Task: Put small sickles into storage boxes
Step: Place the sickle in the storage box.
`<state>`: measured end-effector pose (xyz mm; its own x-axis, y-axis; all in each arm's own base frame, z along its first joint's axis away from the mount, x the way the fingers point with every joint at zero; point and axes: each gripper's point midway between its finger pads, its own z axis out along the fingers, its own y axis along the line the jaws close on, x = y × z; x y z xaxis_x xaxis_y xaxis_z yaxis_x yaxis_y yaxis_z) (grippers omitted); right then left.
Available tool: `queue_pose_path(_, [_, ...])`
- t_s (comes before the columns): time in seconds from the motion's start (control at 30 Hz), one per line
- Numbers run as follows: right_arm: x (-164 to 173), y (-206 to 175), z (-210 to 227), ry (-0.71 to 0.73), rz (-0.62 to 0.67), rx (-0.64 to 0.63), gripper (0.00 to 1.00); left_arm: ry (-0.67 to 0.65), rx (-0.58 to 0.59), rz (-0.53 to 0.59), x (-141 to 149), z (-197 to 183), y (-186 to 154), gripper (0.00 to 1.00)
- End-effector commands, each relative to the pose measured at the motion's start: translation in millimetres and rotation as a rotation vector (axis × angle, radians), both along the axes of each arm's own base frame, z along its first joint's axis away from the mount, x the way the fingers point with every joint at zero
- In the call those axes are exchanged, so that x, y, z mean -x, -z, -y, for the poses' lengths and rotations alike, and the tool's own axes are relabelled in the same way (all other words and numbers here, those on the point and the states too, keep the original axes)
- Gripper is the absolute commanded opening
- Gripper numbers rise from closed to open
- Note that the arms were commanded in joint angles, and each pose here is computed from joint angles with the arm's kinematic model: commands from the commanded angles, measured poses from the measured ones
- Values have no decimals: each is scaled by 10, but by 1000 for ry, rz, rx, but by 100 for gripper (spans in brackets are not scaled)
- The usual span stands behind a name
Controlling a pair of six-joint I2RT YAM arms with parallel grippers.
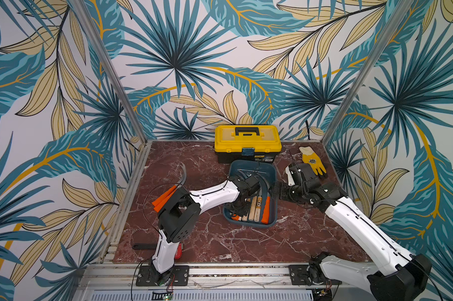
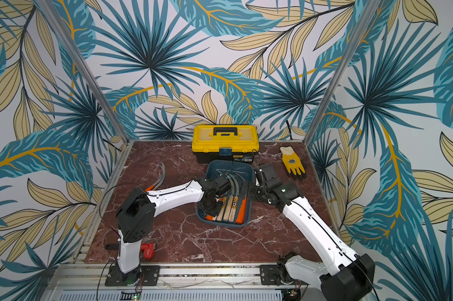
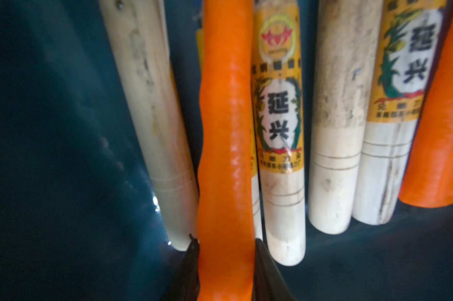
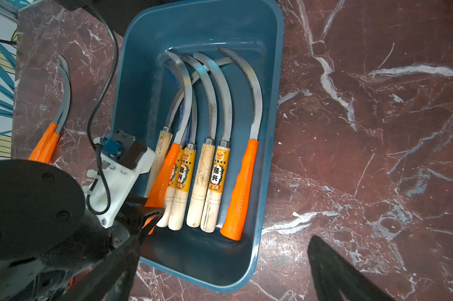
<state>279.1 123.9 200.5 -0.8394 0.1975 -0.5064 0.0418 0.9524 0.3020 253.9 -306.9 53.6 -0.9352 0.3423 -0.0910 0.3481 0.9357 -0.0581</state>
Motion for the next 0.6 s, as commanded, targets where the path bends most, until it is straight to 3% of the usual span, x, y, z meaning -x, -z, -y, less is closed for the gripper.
queue_pose_path(0.0, [32, 31, -2, 5, -5, -20, 100, 8, 38, 40, -10, 13, -219, 28])
queue_pose_path(0.17, [21, -3, -17, 2, -2, -27, 100, 3, 74, 66, -72, 45, -374, 39])
queue_pose_path(0.57, [-78, -143, -114, -30, 16, -45, 99, -37, 154, 149, -320, -33, -800, 100])
